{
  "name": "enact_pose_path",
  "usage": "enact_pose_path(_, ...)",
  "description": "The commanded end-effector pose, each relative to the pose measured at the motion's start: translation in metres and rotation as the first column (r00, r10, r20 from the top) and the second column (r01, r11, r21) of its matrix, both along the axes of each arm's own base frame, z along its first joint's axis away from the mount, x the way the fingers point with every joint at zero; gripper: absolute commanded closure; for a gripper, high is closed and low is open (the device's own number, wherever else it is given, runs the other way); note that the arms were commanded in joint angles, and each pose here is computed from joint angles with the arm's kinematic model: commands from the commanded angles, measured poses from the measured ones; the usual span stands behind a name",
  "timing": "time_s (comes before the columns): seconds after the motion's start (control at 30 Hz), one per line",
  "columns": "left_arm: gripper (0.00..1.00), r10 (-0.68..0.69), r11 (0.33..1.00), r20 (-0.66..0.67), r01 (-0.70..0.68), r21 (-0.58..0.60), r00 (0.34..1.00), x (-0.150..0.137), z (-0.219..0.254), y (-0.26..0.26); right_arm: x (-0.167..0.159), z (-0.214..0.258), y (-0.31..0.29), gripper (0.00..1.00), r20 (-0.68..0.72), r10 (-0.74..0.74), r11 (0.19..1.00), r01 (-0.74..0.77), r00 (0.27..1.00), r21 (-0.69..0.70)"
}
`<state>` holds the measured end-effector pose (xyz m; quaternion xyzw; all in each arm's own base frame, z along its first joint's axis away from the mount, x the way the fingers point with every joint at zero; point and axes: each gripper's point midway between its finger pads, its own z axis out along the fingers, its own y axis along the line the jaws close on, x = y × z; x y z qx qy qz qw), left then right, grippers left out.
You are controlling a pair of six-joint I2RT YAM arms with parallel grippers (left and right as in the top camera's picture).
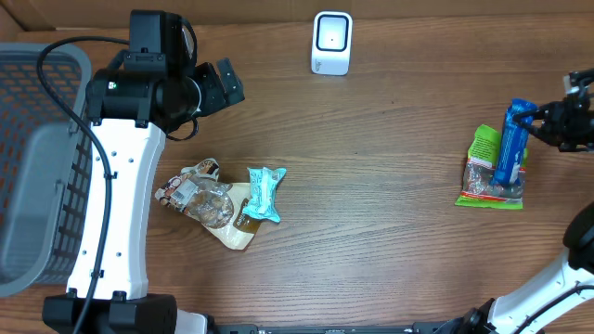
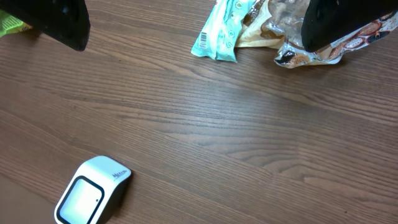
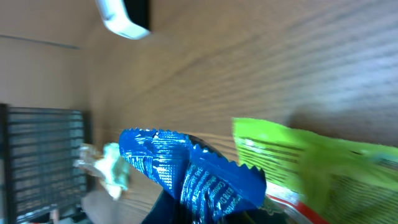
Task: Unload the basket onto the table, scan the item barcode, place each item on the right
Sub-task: 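Carry the Oreo pack to the right table edge and release it, then move the right gripper left to the mint-green packet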
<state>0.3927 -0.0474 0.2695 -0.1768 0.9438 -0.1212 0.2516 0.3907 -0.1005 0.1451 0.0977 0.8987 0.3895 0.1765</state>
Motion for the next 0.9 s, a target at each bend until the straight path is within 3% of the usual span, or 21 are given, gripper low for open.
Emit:
enact_pose_path(0.0,0.0,0.004,1.0,-0.002,-0.004,0.004,1.0,0.003,-0.002,0.0,-0.003,0.005,0.007,0.0,-0.039,0.035,0.99,-0.04,0.999,-0.138)
enact_pose_path(0.37,0.0,0.004,1.0,-0.002,-0.004,0.004,1.0,0.003,-0.002,0.0,0.014,0.049,0.039,0.0,0.001,0.085,0.981,-0.084,0.996,-0.175)
enact_pose_path(0.53,0.0,0.004,1.0,-0.002,-0.004,0.004,1.0,0.003,-0.002,0.0,0.019,0.083,0.05,0.0,-0.007,0.053,0.936,-0.052,0.999,-0.348)
enact_pose_path(0.73,0.01,0.004,1.0,-0.002,-0.004,0.004,1.0,0.003,-0.002,0.0,0.025,0.1,0.097,0.0,-0.029,0.025,0.817,-0.037,0.999,-0.576)
enact_pose_path(0.87,0.01,0.004,1.0,-0.002,-0.004,0.004,1.0,0.003,-0.002,0.0,0.03,0.093,0.152,0.0,-0.039,0.019,0.793,-0.039,0.999,-0.608)
